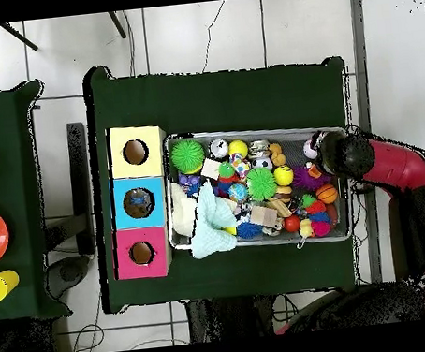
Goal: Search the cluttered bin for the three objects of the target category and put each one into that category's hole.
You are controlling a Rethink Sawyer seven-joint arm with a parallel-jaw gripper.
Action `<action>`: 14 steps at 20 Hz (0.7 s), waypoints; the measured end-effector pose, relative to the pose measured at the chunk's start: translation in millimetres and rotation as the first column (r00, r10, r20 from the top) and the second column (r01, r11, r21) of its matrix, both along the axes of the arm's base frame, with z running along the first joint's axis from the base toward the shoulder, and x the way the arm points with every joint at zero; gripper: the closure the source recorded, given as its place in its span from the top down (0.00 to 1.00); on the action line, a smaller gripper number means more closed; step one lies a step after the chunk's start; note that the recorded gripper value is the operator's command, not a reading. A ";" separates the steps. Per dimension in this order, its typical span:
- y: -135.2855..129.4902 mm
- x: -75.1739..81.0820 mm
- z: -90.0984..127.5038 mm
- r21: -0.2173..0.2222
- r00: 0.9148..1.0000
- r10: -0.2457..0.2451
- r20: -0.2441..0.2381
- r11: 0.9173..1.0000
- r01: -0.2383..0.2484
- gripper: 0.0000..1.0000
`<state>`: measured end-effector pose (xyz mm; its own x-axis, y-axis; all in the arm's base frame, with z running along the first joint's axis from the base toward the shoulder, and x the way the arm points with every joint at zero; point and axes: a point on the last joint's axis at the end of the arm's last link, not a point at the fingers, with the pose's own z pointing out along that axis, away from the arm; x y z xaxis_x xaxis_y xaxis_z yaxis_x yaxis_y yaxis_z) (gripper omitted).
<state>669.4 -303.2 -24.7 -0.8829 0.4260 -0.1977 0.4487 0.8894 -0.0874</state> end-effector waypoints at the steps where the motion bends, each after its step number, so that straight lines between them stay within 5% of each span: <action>1: 3.4 0.9 1.2 0.010 1.000 0.001 -0.011 1.000 -0.001 1.00; 5: 9.6 -1.0 5.2 0.036 0.999 0.001 -0.052 0.999 0.001 1.00; 14: 6.5 -3.5 10.7 0.045 0.998 0.000 -0.056 0.999 0.003 1.00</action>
